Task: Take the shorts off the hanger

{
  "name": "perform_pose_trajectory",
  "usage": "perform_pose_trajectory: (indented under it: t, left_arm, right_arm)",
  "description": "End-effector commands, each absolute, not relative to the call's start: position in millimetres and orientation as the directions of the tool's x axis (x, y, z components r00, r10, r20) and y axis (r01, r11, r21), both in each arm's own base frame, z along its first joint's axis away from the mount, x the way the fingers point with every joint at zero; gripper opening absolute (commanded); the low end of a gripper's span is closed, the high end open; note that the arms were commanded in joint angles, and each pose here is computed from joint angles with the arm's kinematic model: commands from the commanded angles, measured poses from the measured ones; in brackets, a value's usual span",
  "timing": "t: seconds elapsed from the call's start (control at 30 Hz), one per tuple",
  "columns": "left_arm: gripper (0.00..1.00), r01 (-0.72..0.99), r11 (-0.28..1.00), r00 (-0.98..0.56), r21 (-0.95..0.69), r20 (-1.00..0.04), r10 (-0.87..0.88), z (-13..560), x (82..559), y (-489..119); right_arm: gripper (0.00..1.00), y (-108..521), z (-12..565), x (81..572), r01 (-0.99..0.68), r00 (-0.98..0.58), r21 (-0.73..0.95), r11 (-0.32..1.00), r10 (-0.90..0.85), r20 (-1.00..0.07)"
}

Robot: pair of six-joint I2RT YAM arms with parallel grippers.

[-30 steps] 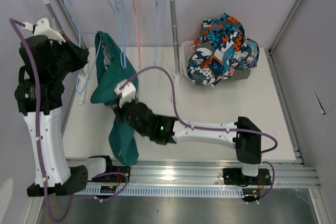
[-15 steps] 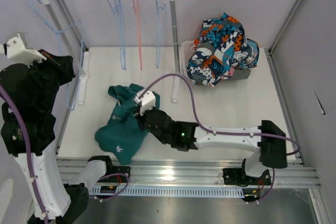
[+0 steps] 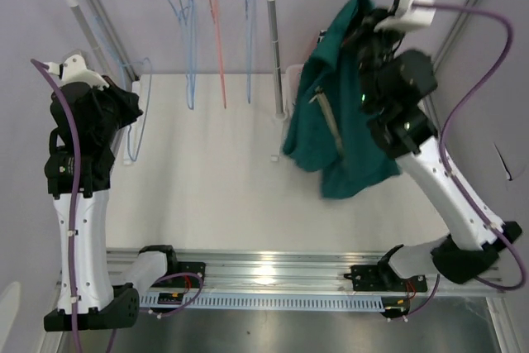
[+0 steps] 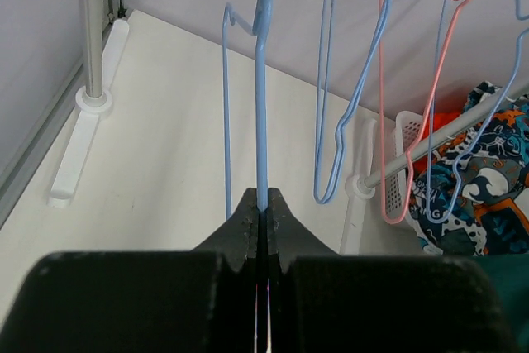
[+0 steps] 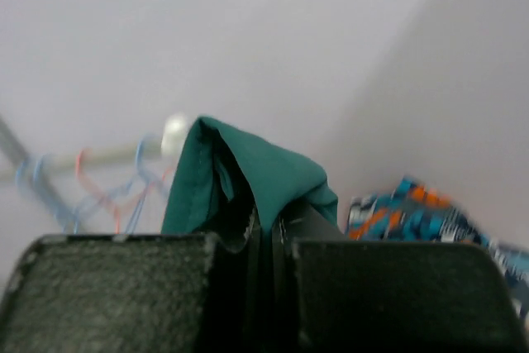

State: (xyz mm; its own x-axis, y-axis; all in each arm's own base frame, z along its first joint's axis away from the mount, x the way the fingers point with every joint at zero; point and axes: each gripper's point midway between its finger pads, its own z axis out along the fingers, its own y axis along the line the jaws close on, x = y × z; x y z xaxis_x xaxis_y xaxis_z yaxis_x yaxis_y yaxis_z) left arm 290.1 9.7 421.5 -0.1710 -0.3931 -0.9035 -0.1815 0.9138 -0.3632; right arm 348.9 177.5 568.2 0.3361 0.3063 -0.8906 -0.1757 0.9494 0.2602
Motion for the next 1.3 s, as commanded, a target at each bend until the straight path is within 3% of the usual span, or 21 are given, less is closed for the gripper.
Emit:
perform_pose_trajectory:
  t: [0.0,0.03,0.07,0.1,0.13,0.2,0.23,0.27,0.33,0.47,0.63,0.73,0.77,0.8,0.93,0.97,1.03,1.07,1.13,1.27]
  left_arm:
    - [0.00,-0.115,0.921,-0.072,-0.371,-0.922,-0.380,441.8,296.0,7.1]
    - [0.00,-0.090,0.922,-0.089,-0.377,-0.919,-0.384,436.7,297.5,1.8]
    - [0.00,-0.090,0.920,-0.098,-0.381,-0.916,-0.389,431.1,300.0,1.2]
    - [0.00,-0.071,0.920,-0.103,-0.386,-0.914,-0.392,430.0,301.2,-2.3]
    - [0.00,-0.068,0.919,-0.114,-0.388,-0.912,-0.394,423.2,304.6,-3.7]
    - [0.00,-0.059,0.918,-0.118,-0.393,-0.910,-0.397,419.4,307.1,-5.3]
    - [0.00,-0.054,0.918,-0.119,-0.393,-0.910,-0.397,415.9,309.3,-6.0]
    - [0.00,-0.055,0.917,-0.131,-0.395,-0.908,-0.399,410.1,310.5,-6.7]
    - [0.00,-0.048,0.918,-0.144,-0.393,-0.907,-0.395,403.2,313.1,-8.5]
    - [0.00,-0.075,0.922,-0.155,-0.380,-0.909,-0.387,390.6,317.7,-3.5]
    - [0.00,-0.063,0.918,-0.151,-0.393,-0.905,-0.398,396.5,319.9,-6.2]
    - [0.00,-0.076,0.924,-0.134,-0.376,-0.914,-0.383,407.8,320.0,-1.6]
    - [0.00,-0.079,0.926,-0.108,-0.368,-0.920,-0.375,420.7,318.6,0.7]
    - [0.00,-0.086,0.929,-0.112,-0.359,-0.923,-0.367,421.7,319.3,2.2]
    - [0.00,-0.086,0.932,-0.089,-0.351,-0.929,-0.358,440.3,327.6,4.7]
    - [0.00,-0.087,0.931,-0.099,-0.356,-0.926,-0.363,438.3,333.2,4.4]
    - [0.00,-0.076,0.930,-0.077,-0.361,-0.927,-0.366,451.2,336.7,4.2]
    - [0.00,-0.075,0.928,-0.092,-0.364,-0.925,-0.370,448.6,343.9,3.2]
    - [0.00,-0.046,0.928,-0.069,-0.370,-0.926,-0.372,465.7,347.1,-0.2]
    - [0.00,0.004,0.917,-0.060,-0.400,-0.915,-0.399,484.0,354.7,-8.6]
  right_arm:
    - [0.00,161.2,640.8,399.7,-0.190,0.496,0.207,0.960,0.275,-0.824]
    - [0.00,165.0,654.4,411.1,-0.217,0.511,0.193,0.957,0.280,-0.813]
    - [0.00,186.1,628.5,462.4,-0.208,0.470,0.170,0.963,0.251,-0.846]
    - [0.00,166.8,688.4,440.4,-0.235,0.577,0.207,0.950,0.308,-0.756]
    - [0.00,179.7,661.3,489.5,-0.230,0.564,0.183,0.956,0.284,-0.776]
    - [0.00,160.0,710.0,463.4,-0.269,0.710,0.210,0.940,0.341,-0.616]
    - [0.00,159.4,709.0,468.5,-0.280,0.729,0.209,0.937,0.349,-0.589]
    - [0.00,143.6,721.6,459.6,-0.293,0.792,0.215,0.932,0.362,-0.492]
    - [0.00,136.0,701.2,480.8,-0.353,0.748,0.276,0.894,0.447,-0.491]
    - [0.00,130.7,646.8,542.0,-0.404,0.606,0.393,0.826,0.564,-0.561]
    - [0.00,192.3,516.8,606.0,-0.404,0.330,0.420,0.812,0.558,-0.761]
    - [0.00,202.3,481.2,596.4,-0.372,0.256,0.450,0.812,0.556,-0.791]
    - [0.00,203.6,427.8,600.6,-0.310,0.180,0.476,0.823,0.542,-0.821]
    - [0.01,200.2,409.3,596.3,-0.275,0.157,0.495,0.824,0.546,-0.823]
    - [0.17,198.6,331.6,556.5,-0.186,0.008,0.567,0.803,0.578,-0.816]
    - [0.37,195.4,325.3,542.9,-0.158,-0.019,0.573,0.804,0.578,-0.816]
    - [0.63,197.9,280.2,523.3,-0.105,-0.127,0.563,0.820,0.550,-0.825]
    - [0.86,199.9,268.6,507.8,-0.068,-0.180,0.546,0.835,0.528,-0.830]
    - [0.88,198.1,234.7,484.9,-0.009,-0.267,0.500,0.866,0.480,-0.836]
    - [0.89,196.3,215.2,432.9,-0.011,-0.286,0.485,0.874,0.462,-0.839]
